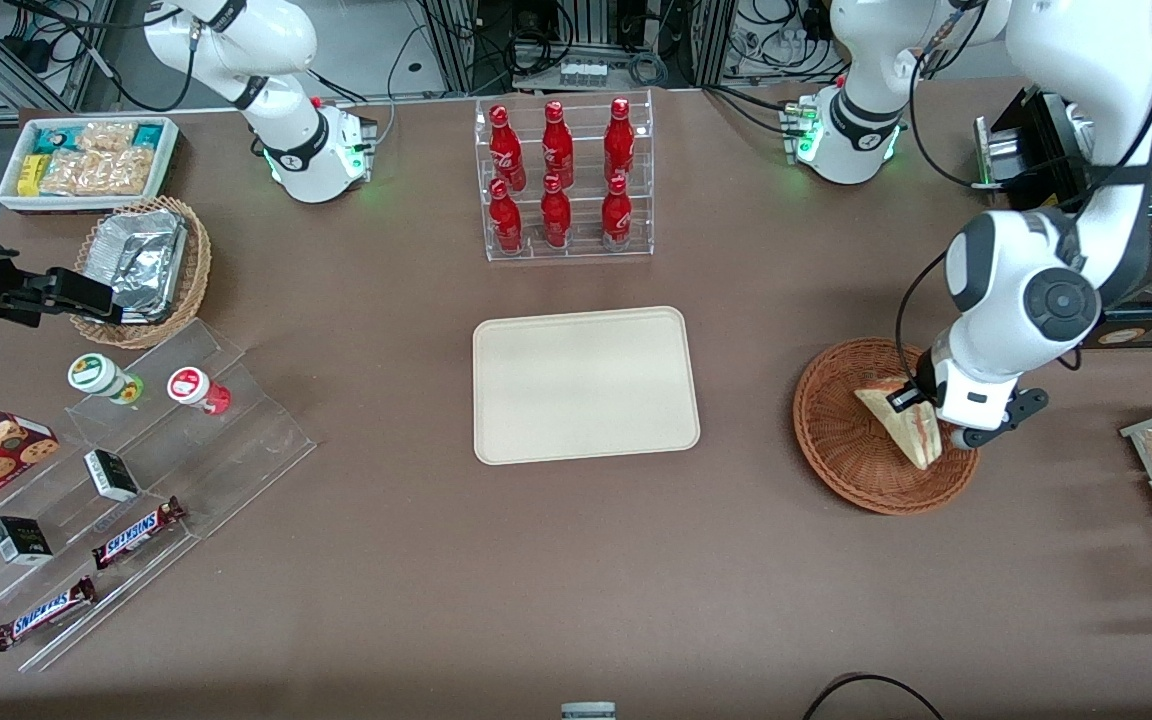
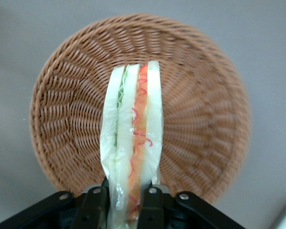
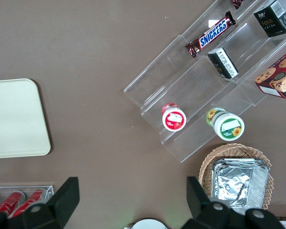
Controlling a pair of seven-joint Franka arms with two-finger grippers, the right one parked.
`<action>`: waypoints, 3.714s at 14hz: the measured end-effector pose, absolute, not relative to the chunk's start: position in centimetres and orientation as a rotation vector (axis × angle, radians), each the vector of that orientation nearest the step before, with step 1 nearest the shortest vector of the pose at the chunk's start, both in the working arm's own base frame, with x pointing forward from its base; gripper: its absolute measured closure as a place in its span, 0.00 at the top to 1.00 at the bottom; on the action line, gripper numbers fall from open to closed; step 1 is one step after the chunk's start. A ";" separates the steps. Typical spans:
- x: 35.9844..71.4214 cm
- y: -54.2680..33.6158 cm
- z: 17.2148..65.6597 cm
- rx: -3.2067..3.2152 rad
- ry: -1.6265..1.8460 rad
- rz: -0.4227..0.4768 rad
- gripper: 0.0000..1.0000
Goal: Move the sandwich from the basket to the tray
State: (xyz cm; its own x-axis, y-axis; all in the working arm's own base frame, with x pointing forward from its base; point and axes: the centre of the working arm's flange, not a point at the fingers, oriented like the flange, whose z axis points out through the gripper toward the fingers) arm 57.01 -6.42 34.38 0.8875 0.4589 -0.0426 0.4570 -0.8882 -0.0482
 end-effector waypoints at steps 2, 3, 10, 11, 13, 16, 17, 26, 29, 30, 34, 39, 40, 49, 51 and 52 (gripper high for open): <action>57.6 -9.8 39.5 -3.027 -0.650 0.095 0.15; 57.8 -11.6 41.7 -3.033 -0.606 0.096 0.15; 55.5 -29.6 45.5 -3.078 -0.252 0.091 0.15; 54.9 -32.0 44.6 -3.073 -0.227 0.103 0.15; 53.6 -36.4 42.3 -3.063 -0.171 0.137 0.15; 52.2 -41.8 39.0 -3.062 -0.101 0.193 0.15; 51.7 -43.2 37.8 -3.055 -0.084 0.206 0.15; 47.1 -51.5 28.2 -3.055 -0.021 0.197 0.15; 46.2 -52.5 26.4 -3.059 -0.016 0.217 0.15; 46.1 -52.8 25.9 -3.073 -0.020 0.217 0.15; 45.3 -53.5 24.2 -3.068 -0.002 0.229 0.15; 44.4 -53.9 22.8 -3.048 -0.010 0.249 0.30; 44.5 -53.9 22.8 -3.049 -0.012 0.247 0.39; 49.2 -50.1 36.6 -3.117 -0.142 0.119 1.00; 50.6 -47.5 40.2 -3.118 -0.201 0.098 1.00; 51.4 -45.8 41.8 -3.109 -0.222 0.094 1.00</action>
